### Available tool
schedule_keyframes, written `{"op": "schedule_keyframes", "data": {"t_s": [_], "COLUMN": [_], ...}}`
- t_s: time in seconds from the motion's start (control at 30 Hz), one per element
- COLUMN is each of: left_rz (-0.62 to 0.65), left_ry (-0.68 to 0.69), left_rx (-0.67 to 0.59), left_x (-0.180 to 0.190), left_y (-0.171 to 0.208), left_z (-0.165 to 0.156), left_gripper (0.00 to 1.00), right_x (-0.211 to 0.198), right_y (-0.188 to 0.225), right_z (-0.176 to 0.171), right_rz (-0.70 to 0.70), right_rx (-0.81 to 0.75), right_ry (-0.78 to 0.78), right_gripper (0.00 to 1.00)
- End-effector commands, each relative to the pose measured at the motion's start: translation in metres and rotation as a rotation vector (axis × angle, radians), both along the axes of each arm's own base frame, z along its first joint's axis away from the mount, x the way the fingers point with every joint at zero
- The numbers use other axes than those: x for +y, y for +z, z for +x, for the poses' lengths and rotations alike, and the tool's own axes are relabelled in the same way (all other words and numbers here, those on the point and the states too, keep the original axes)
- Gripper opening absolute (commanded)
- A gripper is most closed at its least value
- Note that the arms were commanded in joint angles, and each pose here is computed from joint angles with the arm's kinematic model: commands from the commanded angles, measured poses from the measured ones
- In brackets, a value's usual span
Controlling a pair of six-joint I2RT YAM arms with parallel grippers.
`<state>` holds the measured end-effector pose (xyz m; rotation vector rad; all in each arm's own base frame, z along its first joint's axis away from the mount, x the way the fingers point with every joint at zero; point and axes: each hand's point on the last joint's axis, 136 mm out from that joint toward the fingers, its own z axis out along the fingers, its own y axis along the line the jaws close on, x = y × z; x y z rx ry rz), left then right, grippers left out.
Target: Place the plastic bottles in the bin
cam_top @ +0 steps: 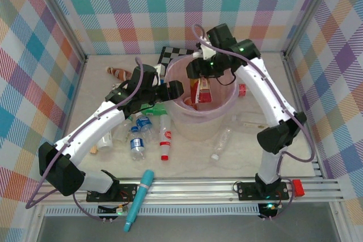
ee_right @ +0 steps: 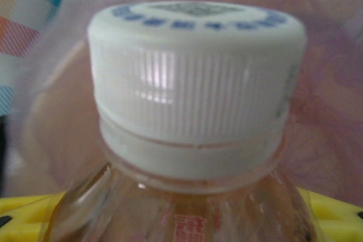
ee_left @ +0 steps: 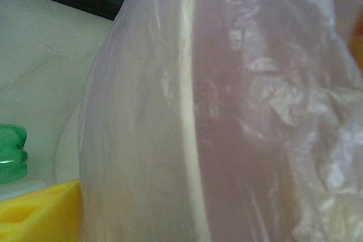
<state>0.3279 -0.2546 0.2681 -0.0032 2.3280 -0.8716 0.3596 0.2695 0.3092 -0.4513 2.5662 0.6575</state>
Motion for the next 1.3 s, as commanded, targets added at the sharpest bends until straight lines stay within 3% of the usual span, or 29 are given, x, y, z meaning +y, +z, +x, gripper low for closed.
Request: {"op": "schedule_keyframes", "data": {"t_s": [0.0,0.2,0.77,0.93,1.13,1.27], "left_rz": [-0.002,0.0,-0.006,-0.007,-0.006,-0.008], "left_ry": [-0.035,-0.025,-0.014,-0.015,-0.017,-0.016], "left_rx": [0.015,0.014,0.023,0.023,0.024,0.024], "left_x": [-0.008,-0.006,-0.008,-0.008,-0.009,-0.009], "left_y": [0.0,-0.001,-0.005,-0.005,-0.006,-0.006], "left_z": [-0.005,-0.005,-0.001,-0.001,-0.001,-0.001], "left_gripper": [0.82,0.81,0.81,0.82,0.82,0.82], "right_x": [-0.009,-0.009,-0.003,-0.004,-0.005,-0.008], "right_y": [-0.024,-0.07,-0.18,-0.199,-0.204,-0.201], "right_z": [0.001,0.003,-0.007,-0.009,-0.01,-0.01], "right_rz": [-0.102,-0.193,-0.271,-0.283,-0.282,-0.293], "right_rx": [0.024,0.082,0.251,0.28,0.289,0.283], "right_ry": [0.0,-0.009,-0.046,-0.079,-0.094,-0.097], "right_gripper": [0.42,0.43,0.53,0.66,0.73,0.9]}}
